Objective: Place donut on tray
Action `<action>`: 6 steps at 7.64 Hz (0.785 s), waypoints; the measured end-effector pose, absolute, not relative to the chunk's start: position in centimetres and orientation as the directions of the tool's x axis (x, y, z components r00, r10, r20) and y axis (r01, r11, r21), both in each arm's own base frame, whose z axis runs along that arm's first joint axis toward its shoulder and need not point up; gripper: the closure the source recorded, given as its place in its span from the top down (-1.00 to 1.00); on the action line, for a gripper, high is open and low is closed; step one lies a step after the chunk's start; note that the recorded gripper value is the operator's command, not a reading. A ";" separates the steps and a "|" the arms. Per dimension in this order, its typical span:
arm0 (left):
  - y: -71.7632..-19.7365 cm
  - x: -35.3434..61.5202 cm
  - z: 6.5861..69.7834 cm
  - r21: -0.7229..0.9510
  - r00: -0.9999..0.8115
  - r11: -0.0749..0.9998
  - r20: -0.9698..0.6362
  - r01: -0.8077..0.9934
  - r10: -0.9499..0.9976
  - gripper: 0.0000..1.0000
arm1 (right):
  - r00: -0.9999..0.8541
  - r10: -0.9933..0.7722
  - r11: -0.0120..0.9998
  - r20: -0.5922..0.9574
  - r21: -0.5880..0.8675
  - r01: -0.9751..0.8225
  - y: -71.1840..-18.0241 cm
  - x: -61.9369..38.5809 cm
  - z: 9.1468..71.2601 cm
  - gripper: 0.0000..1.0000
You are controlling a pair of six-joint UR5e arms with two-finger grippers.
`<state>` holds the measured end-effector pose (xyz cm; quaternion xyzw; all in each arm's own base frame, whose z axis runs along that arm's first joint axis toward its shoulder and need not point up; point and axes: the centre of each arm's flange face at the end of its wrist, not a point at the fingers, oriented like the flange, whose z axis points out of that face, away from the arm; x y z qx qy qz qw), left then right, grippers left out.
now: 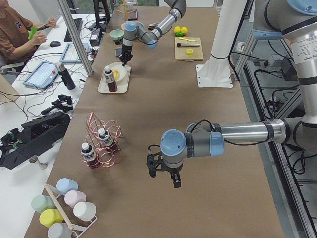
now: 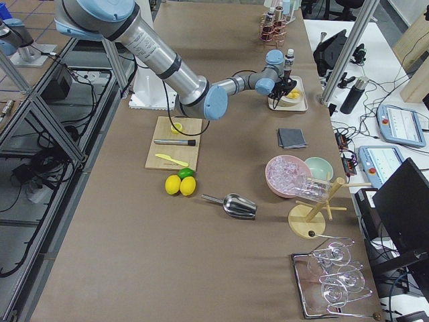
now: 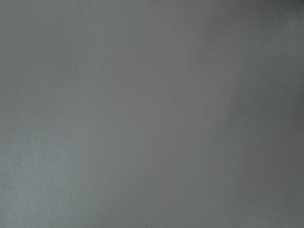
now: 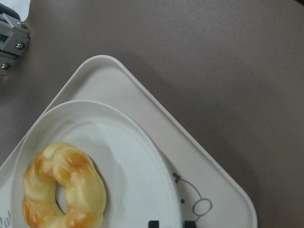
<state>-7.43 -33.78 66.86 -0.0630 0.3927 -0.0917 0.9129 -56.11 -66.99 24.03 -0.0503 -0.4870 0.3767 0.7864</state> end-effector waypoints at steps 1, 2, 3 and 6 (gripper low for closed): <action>-33.8 -7.4 66.9 -0.188 0.675 0.975 -0.705 0.118 -0.217 0.96 | 0.230 0.640 0.706 0.733 -0.444 -0.552 -66.8 -56.5 23.8 1.00; -33.7 -7.4 66.9 -0.188 0.675 0.975 -0.705 0.117 -0.217 0.96 | 0.223 0.635 0.708 0.739 -0.443 -0.551 -66.5 -56.8 23.3 1.00; -33.7 -7.4 66.9 -0.189 0.675 0.975 -0.705 0.117 -0.217 0.96 | 0.219 0.627 0.716 0.748 -0.442 -0.541 -66.3 -56.7 22.6 1.00; -33.7 -7.4 67.0 -0.191 0.675 0.975 -0.704 0.117 -0.219 0.96 | 0.261 0.555 0.796 0.790 -0.414 -0.442 -65.5 -52.2 22.1 1.00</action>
